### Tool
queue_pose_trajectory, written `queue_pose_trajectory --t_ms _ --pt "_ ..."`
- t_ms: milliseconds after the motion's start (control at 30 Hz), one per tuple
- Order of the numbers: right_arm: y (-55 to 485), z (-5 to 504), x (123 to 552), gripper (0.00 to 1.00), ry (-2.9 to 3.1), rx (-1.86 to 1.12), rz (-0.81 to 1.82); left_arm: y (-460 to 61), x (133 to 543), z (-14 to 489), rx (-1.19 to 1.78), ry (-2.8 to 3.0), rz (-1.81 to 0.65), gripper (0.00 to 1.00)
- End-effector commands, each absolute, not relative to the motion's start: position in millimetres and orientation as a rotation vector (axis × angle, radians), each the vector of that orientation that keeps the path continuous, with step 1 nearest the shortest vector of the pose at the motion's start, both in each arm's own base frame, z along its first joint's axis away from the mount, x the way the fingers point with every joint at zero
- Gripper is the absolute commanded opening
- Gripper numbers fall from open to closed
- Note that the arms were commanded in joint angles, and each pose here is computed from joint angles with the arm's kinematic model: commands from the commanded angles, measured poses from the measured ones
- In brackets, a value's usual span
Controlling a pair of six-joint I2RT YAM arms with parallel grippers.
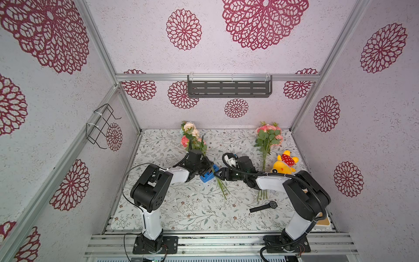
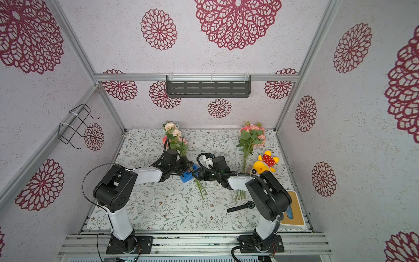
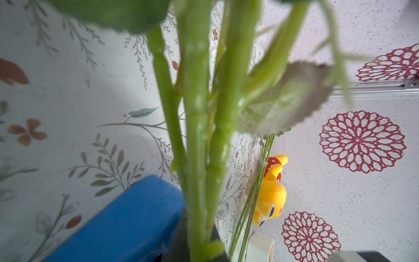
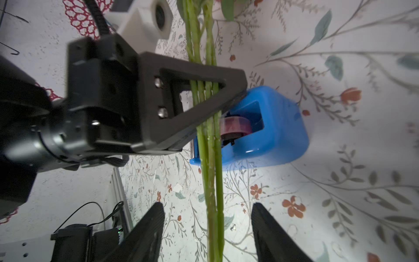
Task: Wrap bouquets with tape
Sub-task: Wrap the tape around the bouquet.
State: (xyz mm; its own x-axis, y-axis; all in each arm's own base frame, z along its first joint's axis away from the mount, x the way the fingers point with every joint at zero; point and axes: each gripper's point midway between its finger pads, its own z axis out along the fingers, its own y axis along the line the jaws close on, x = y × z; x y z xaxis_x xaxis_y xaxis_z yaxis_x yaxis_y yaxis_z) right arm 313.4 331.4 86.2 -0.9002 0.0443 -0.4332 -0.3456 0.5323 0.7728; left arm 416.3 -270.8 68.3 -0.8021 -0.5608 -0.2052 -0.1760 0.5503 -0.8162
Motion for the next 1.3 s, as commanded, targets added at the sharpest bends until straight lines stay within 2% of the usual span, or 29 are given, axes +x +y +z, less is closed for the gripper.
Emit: queue_pose_trajectory --t_ms 0,67,133,167,267,300,400,467,600,667,733,833,1033,1067,1200,1233,1267 --pt "350.1 103.0 312.1 0.62 2.319 -0.265 1.52 -277.0 426.2 108.4 -0.528 2.2 -1.249 0.0" --pt "352.4 94.9 311.5 0.59 2.337 -0.245 1.551 -278.4 427.5 112.7 -0.532 2.174 -1.278 0.0" --pt "352.2 88.9 311.5 0.51 2.34 -0.216 1.568 -279.5 428.6 115.1 -0.537 2.155 -1.3 0.0" --pt "351.6 87.7 312.2 0.43 2.339 -0.204 1.568 -280.2 428.4 115.0 -0.535 2.156 -1.304 0.0" --pt "344.5 79.7 318.6 0.03 2.372 -0.184 1.453 -278.2 428.0 114.2 -0.541 2.156 -1.295 0.0" --pt "339.0 73.5 320.5 0.0 2.409 -0.2 1.354 -277.0 427.9 113.0 -0.546 2.16 -1.29 0.0" --pt "326.7 67.2 323.0 0.0 2.483 -0.312 1.021 -273.3 427.4 108.7 -0.56 2.175 -1.267 0.01" --pt "323.1 69.5 321.8 0.0 2.496 -0.415 0.801 -271.4 426.3 106.5 -0.565 2.187 -1.25 0.15" --pt "322.6 80.3 318.1 0.0 2.459 -0.554 0.471 -264.1 424.6 95.6 -0.599 2.25 -1.171 0.36" --pt "324.4 85.1 317.2 0.0 2.434 -0.579 0.367 -261.4 422.8 88.1 -0.605 2.304 -1.11 0.41" --pt "326.6 88.7 317.0 0.0 2.408 -0.582 0.283 -260.0 421.3 81.4 -0.613 2.349 -1.066 0.42" --pt "333.0 89.5 315.1 0.0 2.374 -0.61 0.158 -263.6 423.6 83.0 -0.62 2.332 -1.102 0.37" --pt "350.8 86.7 309.3 0.0 2.378 -0.608 0.293 -267.3 425.6 86.7 -0.611 2.322 -1.13 0.0" --pt "350.8 86.7 308.9 0.03 2.385 -0.598 0.339 -267.3 425.2 88.0 -0.61 2.32 -1.132 0.0" --pt "348.9 96.2 304.2 0.45 2.387 -0.572 0.596 -268.0 425.7 96.3 -0.557 2.296 -1.124 0.0" --pt "348.6 98.1 302.4 0.52 2.389 -0.556 0.675 -267.8 425.9 97.7 -0.548 2.292 -1.124 0.0" --pt "350.3 102.0 300.1 0.55 2.389 -0.538 0.809 -268.5 426.5 100.0 -0.539 2.278 -1.134 0.0"
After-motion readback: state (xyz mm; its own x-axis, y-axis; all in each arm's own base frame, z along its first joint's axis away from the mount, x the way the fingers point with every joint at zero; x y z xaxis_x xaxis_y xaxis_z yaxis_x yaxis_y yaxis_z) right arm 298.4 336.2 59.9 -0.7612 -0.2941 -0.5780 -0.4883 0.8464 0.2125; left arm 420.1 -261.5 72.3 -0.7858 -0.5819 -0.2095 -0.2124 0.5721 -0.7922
